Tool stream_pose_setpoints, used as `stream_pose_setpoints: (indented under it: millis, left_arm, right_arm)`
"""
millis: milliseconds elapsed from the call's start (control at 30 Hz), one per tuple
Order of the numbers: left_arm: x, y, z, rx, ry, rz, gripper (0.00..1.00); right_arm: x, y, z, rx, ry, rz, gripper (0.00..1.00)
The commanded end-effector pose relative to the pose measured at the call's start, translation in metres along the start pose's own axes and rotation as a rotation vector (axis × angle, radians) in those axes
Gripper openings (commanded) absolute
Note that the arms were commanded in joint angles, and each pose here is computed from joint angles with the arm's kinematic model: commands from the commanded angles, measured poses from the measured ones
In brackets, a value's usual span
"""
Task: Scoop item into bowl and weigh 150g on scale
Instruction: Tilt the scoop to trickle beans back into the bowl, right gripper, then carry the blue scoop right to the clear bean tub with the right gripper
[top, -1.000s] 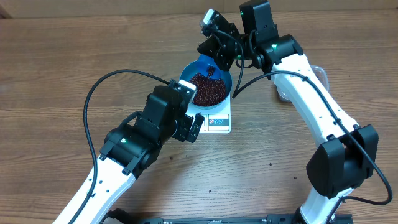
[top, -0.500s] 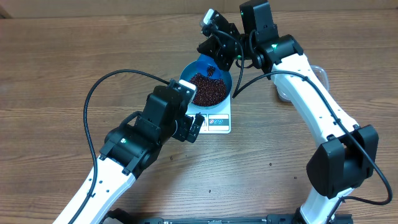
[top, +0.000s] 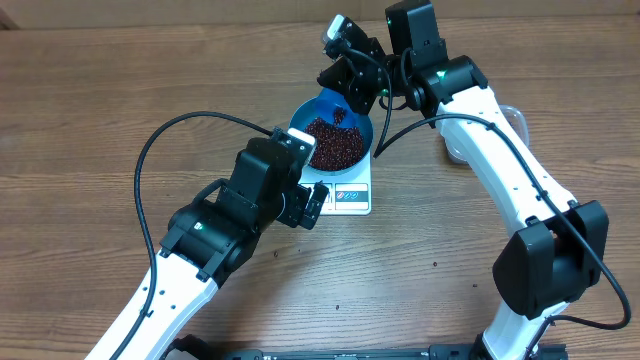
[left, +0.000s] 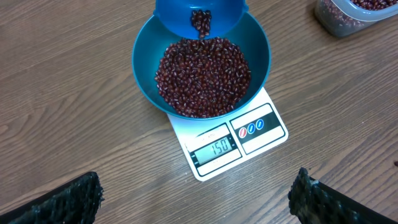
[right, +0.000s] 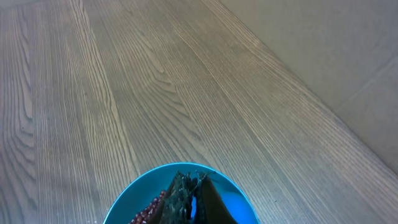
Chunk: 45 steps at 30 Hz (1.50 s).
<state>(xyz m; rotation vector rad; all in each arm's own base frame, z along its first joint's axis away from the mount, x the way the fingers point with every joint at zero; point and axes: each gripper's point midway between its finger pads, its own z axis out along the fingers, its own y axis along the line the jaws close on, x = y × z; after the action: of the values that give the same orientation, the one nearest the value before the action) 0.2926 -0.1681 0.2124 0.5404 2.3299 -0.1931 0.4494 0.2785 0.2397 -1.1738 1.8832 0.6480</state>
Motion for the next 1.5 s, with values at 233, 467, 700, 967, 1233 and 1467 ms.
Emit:
stream_pose_setpoints:
  millis: [233,467,700,967,1233,1467]
  left_arm:
    - [0.002,0.001,0.003,-0.01,0.007,-0.005,0.99]
    - [0.002,0.001,0.003,-0.01,0.007,-0.005,0.99]
    - [0.002,0.001,0.003,-0.01,0.007,-0.005,0.99]
    - [0.002,0.001,0.003,-0.01,0.007,-0.005,1.0]
    - [0.002,0.001,0.003,-0.01,0.006,-0.005,1.0]
    - [0.002,0.001,0.003,-0.01,0.007,-0.005,0.99]
  right_arm:
    - [-0.029,-0.001,-0.024,0.03,-0.065,0.156,0.04]
    - [-0.039,0.004,-0.027,-0.033,-0.11,0.28,0.04]
    - [-0.051,-0.014,-0.051,-0.097,-0.208,0.434,0.04]
    - [-0.046,-0.05,-0.091,-0.117,-0.292,0.522,0.04]
    - [-0.022,-0.105,-0.143,0.016,-0.344,0.642,0.04]
    - [0.016,-0.148,-0.215,0.279,-0.348,0.772,0.04]
